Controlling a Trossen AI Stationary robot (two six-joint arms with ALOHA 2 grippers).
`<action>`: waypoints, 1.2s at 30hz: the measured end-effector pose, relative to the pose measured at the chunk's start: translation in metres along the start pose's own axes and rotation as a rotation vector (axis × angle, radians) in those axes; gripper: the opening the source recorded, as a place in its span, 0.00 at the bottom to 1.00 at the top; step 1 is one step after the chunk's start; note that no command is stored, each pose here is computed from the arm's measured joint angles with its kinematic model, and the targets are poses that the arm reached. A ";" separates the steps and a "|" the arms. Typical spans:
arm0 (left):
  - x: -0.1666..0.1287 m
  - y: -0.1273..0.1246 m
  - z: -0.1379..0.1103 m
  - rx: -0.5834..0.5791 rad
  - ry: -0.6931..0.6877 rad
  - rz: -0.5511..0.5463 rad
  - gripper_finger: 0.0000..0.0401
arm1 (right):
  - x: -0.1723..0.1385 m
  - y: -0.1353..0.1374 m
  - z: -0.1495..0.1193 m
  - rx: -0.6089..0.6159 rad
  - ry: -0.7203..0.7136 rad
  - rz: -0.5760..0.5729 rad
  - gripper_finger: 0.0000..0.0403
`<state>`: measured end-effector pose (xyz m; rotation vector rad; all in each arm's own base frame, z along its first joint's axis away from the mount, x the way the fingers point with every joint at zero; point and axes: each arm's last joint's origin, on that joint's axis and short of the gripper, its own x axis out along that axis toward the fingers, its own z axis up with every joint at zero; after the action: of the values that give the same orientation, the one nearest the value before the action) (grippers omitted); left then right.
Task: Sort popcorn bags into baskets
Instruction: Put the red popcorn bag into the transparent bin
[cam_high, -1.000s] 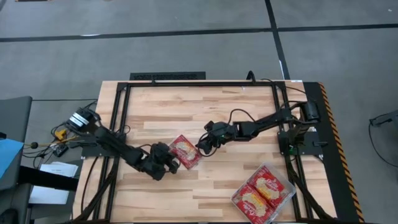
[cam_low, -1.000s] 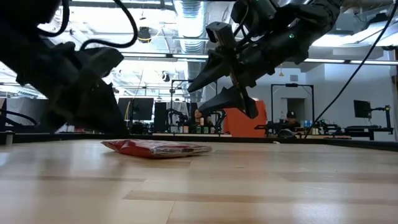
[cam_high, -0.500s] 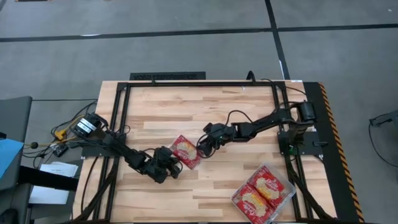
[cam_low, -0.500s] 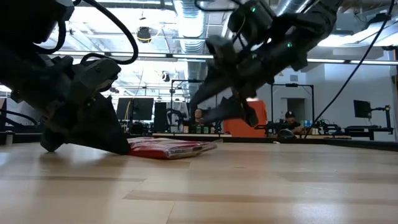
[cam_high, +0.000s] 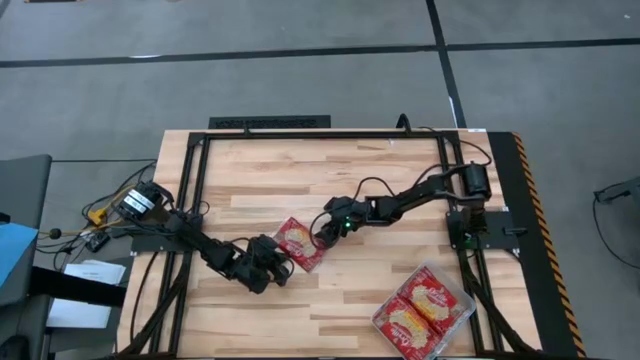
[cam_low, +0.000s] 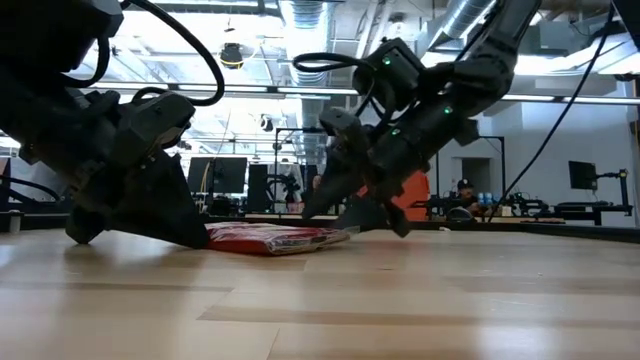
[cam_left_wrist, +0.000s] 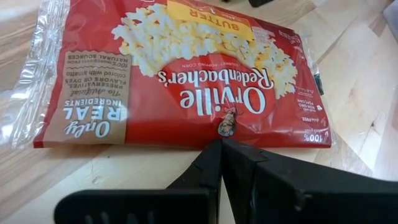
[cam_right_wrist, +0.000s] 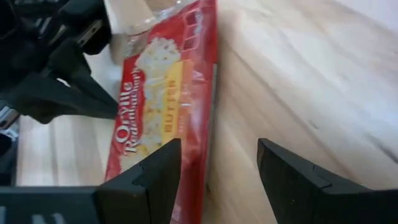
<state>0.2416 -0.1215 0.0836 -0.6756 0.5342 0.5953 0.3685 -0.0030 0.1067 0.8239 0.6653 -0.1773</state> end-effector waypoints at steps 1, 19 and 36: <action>0.000 0.000 0.000 -0.001 0.004 0.001 0.00 | 0.003 0.001 0.000 -0.002 0.008 0.008 0.58; 0.003 0.002 0.003 -0.002 0.003 0.018 0.00 | 0.020 0.023 0.002 -0.105 0.097 0.071 0.49; 0.002 0.000 0.007 -0.007 -0.018 0.000 0.00 | 0.019 0.031 -0.002 -0.068 0.106 0.095 0.04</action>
<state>0.2450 -0.1158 0.0867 -0.6760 0.5161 0.6030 0.3944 0.0218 0.1138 0.8018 0.7266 -0.0246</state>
